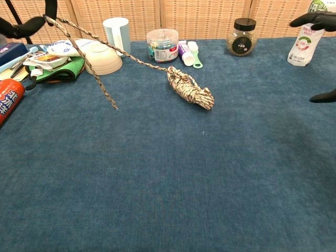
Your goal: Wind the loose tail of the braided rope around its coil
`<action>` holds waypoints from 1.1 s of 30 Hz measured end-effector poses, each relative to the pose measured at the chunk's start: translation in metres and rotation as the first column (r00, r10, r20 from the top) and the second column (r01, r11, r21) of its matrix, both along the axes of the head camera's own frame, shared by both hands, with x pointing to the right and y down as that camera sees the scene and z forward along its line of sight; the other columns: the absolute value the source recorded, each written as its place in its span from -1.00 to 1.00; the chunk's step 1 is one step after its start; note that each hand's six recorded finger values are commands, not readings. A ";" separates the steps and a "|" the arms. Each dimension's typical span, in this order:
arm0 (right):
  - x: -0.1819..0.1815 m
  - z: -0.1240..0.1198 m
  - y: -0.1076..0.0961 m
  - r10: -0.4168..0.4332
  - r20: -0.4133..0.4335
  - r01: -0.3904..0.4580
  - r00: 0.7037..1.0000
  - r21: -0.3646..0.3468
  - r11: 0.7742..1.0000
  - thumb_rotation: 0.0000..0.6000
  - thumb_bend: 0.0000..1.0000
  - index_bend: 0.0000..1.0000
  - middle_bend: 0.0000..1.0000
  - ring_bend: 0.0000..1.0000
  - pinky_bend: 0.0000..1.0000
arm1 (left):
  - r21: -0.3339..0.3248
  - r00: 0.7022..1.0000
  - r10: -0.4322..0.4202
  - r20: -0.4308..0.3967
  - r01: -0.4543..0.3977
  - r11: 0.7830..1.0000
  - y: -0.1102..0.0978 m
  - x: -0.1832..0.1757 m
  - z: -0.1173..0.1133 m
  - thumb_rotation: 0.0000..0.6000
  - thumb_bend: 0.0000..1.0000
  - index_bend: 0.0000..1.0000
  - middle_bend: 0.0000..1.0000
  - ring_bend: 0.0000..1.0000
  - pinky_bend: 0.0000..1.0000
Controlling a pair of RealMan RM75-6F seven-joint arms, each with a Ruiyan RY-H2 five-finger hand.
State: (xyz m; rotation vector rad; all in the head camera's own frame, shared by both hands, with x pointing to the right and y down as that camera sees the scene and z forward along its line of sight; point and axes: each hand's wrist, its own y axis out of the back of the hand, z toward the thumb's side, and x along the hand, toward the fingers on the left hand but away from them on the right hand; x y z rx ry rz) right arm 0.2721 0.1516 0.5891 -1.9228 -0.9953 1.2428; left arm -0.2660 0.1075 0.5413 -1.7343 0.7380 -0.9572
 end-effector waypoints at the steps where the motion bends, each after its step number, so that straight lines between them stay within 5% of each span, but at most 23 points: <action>1: -0.006 0.003 -0.003 -0.003 0.008 0.003 1.000 -0.014 1.000 1.00 -1.00 -1.00 -1.00 -1.00 -1.00 | 0.006 1.000 -0.005 -0.002 0.005 1.000 -0.002 -0.001 -0.003 1.00 0.01 0.15 -1.00 -1.00 -1.00; 12: -0.078 0.033 -0.031 -0.026 0.021 0.028 0.999 -0.122 0.992 1.00 -1.00 -1.00 -1.00 -1.00 -1.00 | 0.054 0.999 -0.041 -0.016 0.041 0.998 -0.024 -0.010 -0.034 1.00 0.01 0.15 -1.00 -1.00 -1.00; 25: -0.157 0.076 -0.043 0.027 -0.071 -0.045 0.997 -0.259 0.965 1.00 -1.00 -1.00 -1.00 -1.00 -1.00 | 0.036 0.999 -0.007 -0.045 0.008 0.999 -0.018 0.011 -0.029 1.00 0.01 0.15 -1.00 -1.00 -1.00; 33: -0.183 0.091 -0.048 0.050 -0.118 -0.082 0.992 -0.278 0.957 1.00 -1.00 -1.00 -1.00 -1.00 -1.00 | 0.030 0.998 0.000 -0.062 0.002 1.000 -0.020 0.017 -0.026 1.00 0.01 0.15 -1.00 -1.00 -1.00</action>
